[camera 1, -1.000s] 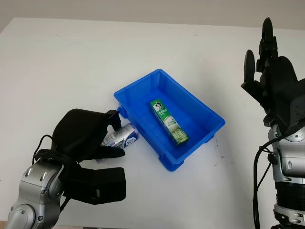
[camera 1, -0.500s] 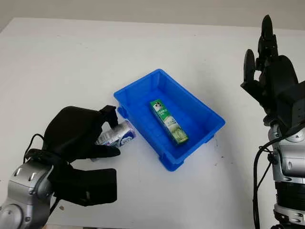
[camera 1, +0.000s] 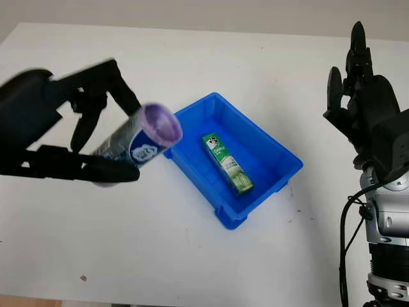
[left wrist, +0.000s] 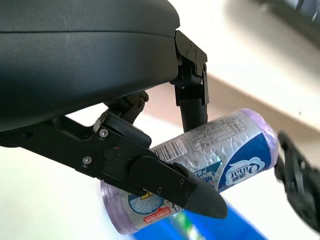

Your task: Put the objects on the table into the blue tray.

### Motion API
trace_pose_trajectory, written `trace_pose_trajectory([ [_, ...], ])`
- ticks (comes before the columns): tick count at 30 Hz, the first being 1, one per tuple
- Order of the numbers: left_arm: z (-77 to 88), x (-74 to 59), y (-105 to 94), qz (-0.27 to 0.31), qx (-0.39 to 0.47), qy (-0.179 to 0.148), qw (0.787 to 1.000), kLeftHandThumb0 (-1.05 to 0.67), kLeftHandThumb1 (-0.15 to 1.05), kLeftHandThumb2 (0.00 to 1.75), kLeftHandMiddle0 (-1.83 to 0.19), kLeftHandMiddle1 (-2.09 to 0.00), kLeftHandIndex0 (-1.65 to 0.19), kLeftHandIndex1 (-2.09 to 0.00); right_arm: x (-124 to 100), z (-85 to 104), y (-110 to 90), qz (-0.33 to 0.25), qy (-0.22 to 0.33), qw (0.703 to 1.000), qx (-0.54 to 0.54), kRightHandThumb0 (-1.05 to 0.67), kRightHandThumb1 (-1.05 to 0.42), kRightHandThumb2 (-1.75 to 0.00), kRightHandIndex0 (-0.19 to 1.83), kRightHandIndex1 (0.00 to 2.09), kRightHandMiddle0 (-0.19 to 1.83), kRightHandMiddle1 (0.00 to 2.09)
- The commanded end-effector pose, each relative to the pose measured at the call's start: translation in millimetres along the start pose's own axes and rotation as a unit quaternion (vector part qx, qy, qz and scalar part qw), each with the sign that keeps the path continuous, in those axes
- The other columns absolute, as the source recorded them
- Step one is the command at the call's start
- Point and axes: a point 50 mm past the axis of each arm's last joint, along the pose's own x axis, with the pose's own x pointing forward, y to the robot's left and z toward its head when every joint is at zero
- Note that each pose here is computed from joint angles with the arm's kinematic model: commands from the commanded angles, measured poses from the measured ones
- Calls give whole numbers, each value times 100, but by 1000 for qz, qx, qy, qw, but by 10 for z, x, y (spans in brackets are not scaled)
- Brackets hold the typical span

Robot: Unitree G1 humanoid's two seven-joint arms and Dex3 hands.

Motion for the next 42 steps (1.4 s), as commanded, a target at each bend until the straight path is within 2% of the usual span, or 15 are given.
trace_pose_trajectory([
  [1, -20, 117, 36, 5, 16, -12, 1000, -45, 105, 7, -63, -209, -38, -149, 0, 18, -28, -1, 1, 1000, -6, -67, -105, -77, -19, 0, -19, 0],
  [3, -76, 243, 11, 12, 23, -12, 1000, -45, 105, 7, -66, -209, -35, -169, 0, 25, -16, -1, 1, 1000, -7, -66, -105, -78, -19, 0, -19, 0],
  [4, -107, 330, -29, 18, 23, -11, 1000, -47, 105, 9, -67, -205, -44, -144, 0, 28, -10, 1, 0, 1000, -6, -63, -105, -79, -19, 0, -19, 0],
  [8, -217, 648, -258, 26, 6, -26, 999, -50, 105, 14, -63, -201, -54, -126, -11, 29, 12, 3, -3, 1000, -2, -62, -105, -81, -19, 0, -19, 0],
  [10, -266, 827, -419, 16, -6, -29, 999, -50, 105, 14, -62, -202, -50, -163, -21, 26, 21, 2, -5, 1000, -2, -63, -105, -80, -19, 0, -19, 0],
  [13, -328, 1039, -691, 4, -17, -24, 1000, -51, 105, 16, -67, -194, -54, -155, -37, 13, 27, -1, -5, 1000, -6, -62, -105, -81, -19, 0, -19, 0],
  [15, -344, 1150, -888, -5, -21, -26, 999, -52, 105, 20, -69, -200, -52, -172, -52, 5, 25, 0, -2, 1000, -10, -62, -105, -82, -19, 0, -19, 0],
  [24, -303, 1334, -1351, -46, -52, -72, 995, -54, 105, 26, -88, -209, -60, -209, -92, -22, 37, -9, 15, 1000, -1, -65, -105, -78, -19, 0, -19, 0],
  [26, -311, 1337, -1389, -57, -50, -70, 995, -54, 105, 27, -80, -209, -42, -209, -92, -27, 39, -9, 16, 1000, 1, -64, -105, -78, -19, 0, -19, 0],
  [28, -320, 1334, -1410, -75, -47, -65, 994, -58, 105, 26, -47, -201, -7, -177, -88, -31, 40, -9, 18, 1000, 2, -63, -105, -79, -19, 0, -19, 0],
  [29, -324, 1330, -1418, -89, -49, -64, 993, -60, 105, 26, -33, -176, 3, -155, -86, -33, 40, -8, 18, 1000, 3, -63, -105, -79, -19, 0, -19, 0],
  [30, -329, 1326, -1426, -105, -57, -63, 991, -63, 105, 29, -17, -123, 10, -114, -83, -35, 39, -9, 19, 1000, 2, -63, -105, -79, -19, 0, -19, 0],
  [33, -335, 1311, -1419, -149, -62, -61, 985, -71, 105, 35, -9, -31, 12, -42, -78, -38, 36, -6, 25, 1000, -5, -65, -105, -79, -19, 0, -19, 0],
  [36, -332, 1291, -1389, -165, -65, -58, 982, -79, 105, 40, 7, -6, 13, -15, -69, -37, 36, -6, 25, 1000, -4, -66, -105, -79, -19, 0, -19, 0],
  [42, -341, 1258, -1306, -155, -94, -61, 982, -85, 105, 46, 19, 0, 19, -6, -55, -37, 30, -4, 22, 1000, 6, -65, -105, -78, -19, 0, -19, 0],
])
